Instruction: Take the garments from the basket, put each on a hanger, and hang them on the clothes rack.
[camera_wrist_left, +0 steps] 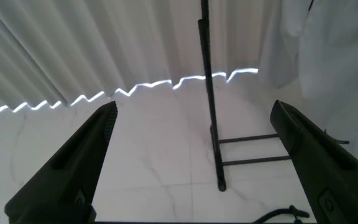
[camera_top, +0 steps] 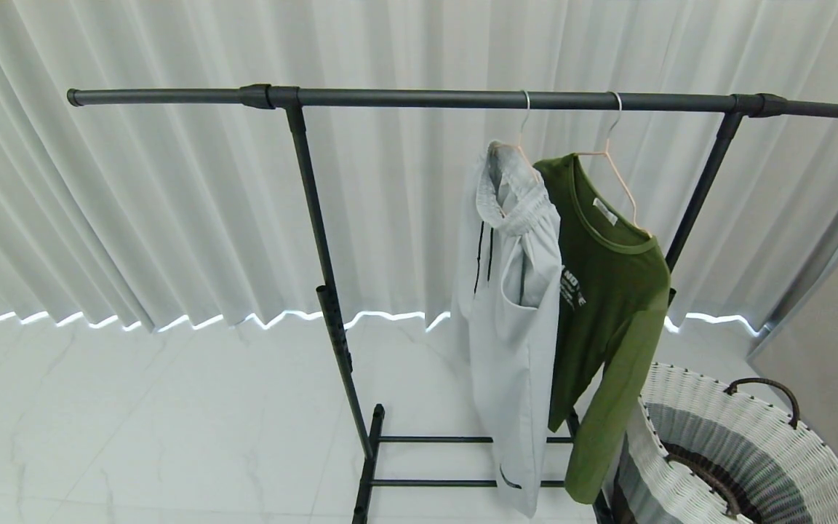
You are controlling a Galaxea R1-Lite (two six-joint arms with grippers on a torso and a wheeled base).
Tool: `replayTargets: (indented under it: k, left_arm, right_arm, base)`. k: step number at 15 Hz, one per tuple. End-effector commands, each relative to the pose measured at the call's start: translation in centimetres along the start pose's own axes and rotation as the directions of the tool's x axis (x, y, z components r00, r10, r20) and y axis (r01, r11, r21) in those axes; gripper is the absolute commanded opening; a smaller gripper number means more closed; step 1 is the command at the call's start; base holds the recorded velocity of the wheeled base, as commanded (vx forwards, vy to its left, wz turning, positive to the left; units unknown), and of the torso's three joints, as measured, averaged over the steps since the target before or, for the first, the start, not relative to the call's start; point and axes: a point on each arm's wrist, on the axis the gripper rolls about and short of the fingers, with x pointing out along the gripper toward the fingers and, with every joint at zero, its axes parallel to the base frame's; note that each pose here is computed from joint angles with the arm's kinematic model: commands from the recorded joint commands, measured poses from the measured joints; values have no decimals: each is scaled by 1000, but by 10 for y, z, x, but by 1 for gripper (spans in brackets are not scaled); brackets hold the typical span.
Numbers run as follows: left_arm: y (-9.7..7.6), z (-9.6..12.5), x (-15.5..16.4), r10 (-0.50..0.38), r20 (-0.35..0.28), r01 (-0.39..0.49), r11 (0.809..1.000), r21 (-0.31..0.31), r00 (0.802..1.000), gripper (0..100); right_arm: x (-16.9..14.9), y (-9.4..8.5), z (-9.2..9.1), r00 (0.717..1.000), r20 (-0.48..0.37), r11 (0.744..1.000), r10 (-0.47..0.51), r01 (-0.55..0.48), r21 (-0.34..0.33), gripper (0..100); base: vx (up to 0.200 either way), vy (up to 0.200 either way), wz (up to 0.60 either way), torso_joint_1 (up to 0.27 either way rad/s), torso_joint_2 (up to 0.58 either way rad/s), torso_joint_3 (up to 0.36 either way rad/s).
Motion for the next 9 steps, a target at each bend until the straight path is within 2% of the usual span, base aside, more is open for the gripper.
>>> replayTargets:
  k: [1, 3, 4, 5, 7, 9]
  left_arm:
    - [0, 0, 0, -6, -1, 6, 1000, -9, 1000, 100]
    - [0, 0, 0, -2, 3, 3, 995, -98, 1000, 100]
    - [0, 0, 0, -22, 1, 22, 993, -116, 1000, 100]
    - [0, 0, 0, -97, 19, 99, 991, -93, 995, 100]
    - [1, 0, -3, -249, 68, 253, 966, -58, 966, 100]
    - [1, -1, -4, -207, 72, 212, 975, -74, 976, 100]
  right_arm:
    - [0, 0, 0, 1000, -1, 1000, 2, -2, 5, 100]
    - [0, 0, 0, 1000, -1, 1000, -2, 2, 16, 100]
    - [0, 0, 0, 1000, -4, 1000, -3, 3, 10, 100]
    - [0, 0, 0, 1000, -4, 1000, -3, 3, 8, 100]
    - [0, 0, 0, 1000, -4, 1000, -3, 3, 12, 100]
    - [0, 0, 0, 1000, -4, 1000, -3, 3, 18, 100]
  base:
    - [0, 0, 0, 0, 0, 0]
    - [0, 0, 0, 0, 0, 0]
    - [0, 0, 0, 0, 0, 0]
    - [0, 0, 0, 0, 0, 0]
    - [0, 0, 0, 0, 0, 0]
    - [0, 0, 0, 0, 0, 0]
